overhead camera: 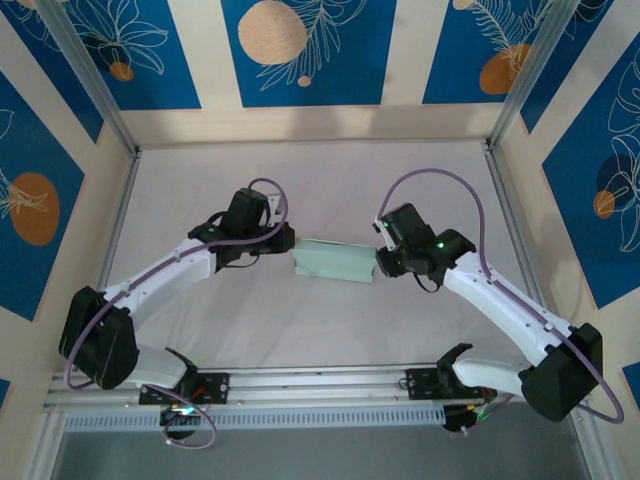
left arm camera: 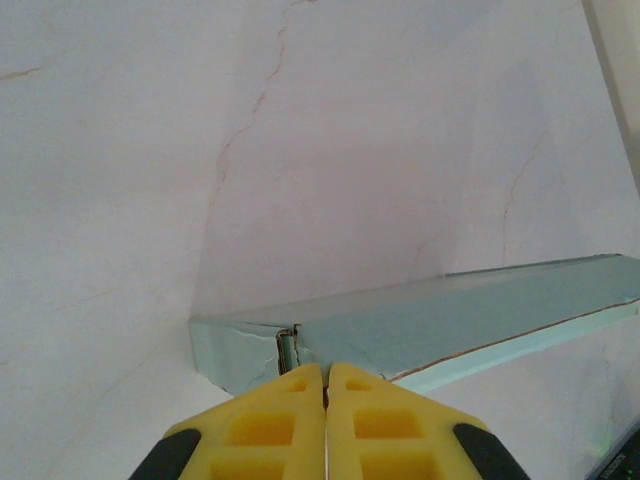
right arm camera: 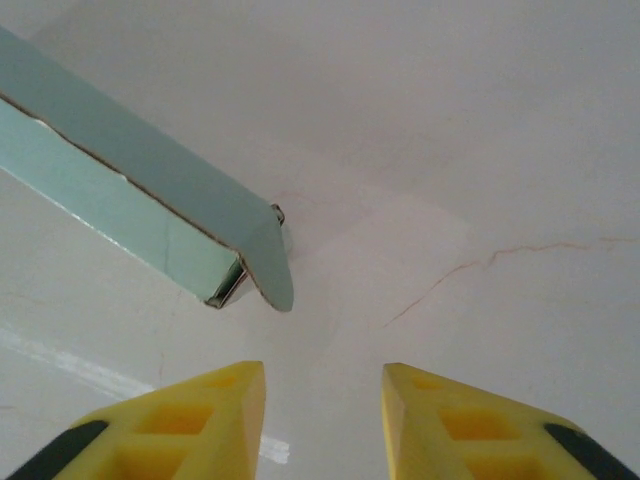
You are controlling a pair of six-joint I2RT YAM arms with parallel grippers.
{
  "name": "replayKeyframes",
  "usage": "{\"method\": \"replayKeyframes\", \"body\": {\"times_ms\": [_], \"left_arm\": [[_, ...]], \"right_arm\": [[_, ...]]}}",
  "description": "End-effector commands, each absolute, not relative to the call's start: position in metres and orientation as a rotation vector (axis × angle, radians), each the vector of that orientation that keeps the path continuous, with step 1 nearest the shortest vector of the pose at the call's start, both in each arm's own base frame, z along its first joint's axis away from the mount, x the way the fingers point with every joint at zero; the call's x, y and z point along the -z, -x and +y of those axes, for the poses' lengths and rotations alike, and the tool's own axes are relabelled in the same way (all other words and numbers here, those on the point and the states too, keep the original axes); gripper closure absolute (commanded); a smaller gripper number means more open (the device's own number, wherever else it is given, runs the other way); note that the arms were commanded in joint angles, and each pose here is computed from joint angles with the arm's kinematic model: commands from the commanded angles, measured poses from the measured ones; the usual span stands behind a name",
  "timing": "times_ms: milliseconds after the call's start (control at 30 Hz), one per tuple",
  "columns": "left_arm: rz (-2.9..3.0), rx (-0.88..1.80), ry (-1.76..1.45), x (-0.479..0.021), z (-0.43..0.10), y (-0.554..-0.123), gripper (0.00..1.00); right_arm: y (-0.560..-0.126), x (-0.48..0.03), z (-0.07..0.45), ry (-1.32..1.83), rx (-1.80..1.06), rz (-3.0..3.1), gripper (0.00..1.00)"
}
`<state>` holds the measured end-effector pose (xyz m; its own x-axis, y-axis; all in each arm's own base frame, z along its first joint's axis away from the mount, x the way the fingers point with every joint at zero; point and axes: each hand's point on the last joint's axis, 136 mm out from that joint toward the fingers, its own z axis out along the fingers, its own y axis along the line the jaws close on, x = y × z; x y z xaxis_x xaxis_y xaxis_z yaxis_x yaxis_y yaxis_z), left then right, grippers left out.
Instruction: Fold the paper box
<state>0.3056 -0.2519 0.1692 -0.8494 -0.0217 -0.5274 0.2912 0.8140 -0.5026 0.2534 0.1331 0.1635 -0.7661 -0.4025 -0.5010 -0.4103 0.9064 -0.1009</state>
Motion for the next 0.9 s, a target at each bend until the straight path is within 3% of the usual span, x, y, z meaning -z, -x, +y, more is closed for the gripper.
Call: {"method": "replayKeyframes", "body": {"times_ms": [0, 267, 500, 867], "left_arm": [[2.535, 0.738, -0.224, -0.158, -0.247, -0.299, 0.93], [2.538, 0.738, -0.239, -0.159, -0.248, -0.299, 0.93], [2.538, 0.746, -0.243, -0.159, -0.251, -0.3, 0.93], [2.533, 0.744, -0.251, -0.161, -0.251, -0.3, 0.93]], "right_arm": [[-0.264, -0.167, 0.15, 0.642, -0.129, 2.486, 0.67], [-0.267, -0.164, 0.162, 0.69, -0.219, 2.508, 0.78], [-0.268, -0.17, 0.163, 0.637, -0.261, 2.538, 0.95], [-0.267, -0.177, 0.172, 0.532, -0.432, 2.606, 1.0]]}}
